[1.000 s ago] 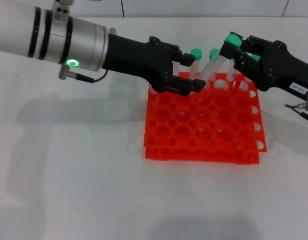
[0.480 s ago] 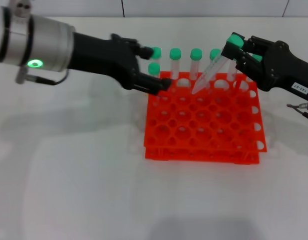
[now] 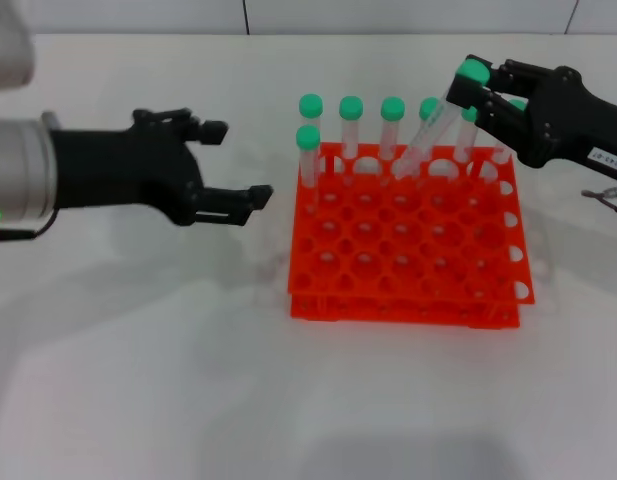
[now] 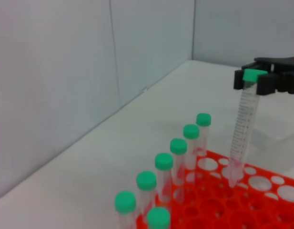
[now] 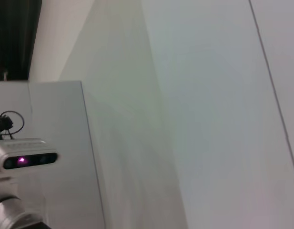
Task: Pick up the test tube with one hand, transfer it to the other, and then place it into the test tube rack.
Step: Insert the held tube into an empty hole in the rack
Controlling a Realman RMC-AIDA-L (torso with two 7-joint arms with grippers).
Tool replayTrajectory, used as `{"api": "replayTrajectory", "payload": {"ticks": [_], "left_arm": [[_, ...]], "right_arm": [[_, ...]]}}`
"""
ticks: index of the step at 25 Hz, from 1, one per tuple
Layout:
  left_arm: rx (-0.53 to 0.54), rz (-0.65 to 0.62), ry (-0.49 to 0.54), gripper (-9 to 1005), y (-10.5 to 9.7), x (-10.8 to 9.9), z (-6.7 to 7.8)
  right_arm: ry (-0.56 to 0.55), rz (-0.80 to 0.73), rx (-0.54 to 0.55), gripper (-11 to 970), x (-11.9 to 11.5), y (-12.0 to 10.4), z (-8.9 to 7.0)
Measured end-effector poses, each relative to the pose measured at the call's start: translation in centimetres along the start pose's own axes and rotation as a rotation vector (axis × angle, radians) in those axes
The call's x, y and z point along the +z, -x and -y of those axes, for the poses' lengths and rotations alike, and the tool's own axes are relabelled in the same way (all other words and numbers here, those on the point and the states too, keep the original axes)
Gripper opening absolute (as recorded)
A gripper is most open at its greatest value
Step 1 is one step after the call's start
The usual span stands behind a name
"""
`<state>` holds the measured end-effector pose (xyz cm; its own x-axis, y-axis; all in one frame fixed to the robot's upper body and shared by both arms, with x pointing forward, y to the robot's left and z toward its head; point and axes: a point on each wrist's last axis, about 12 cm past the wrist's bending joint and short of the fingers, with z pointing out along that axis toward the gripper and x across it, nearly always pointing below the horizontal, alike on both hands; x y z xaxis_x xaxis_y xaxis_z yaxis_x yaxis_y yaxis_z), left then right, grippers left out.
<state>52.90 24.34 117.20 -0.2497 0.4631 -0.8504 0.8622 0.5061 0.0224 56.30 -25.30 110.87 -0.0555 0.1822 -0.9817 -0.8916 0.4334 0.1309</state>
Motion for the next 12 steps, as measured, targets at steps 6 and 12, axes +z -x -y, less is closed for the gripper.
{"api": "replayTrajectory", "payload": {"ticks": [6, 12], "left_arm": [[-0.034, 0.12, 0.071, 894, -4.2, -1.2, 0.9], [-0.082, 0.253, 0.134, 894, -8.9, -2.2, 1.9]], "right_arm": [[0.038, -0.051, -0.011, 246, 1.3, 1.5, 0.9], [0.085, -0.112, -0.032, 246, 4.1, 2.1, 1.3]]}}
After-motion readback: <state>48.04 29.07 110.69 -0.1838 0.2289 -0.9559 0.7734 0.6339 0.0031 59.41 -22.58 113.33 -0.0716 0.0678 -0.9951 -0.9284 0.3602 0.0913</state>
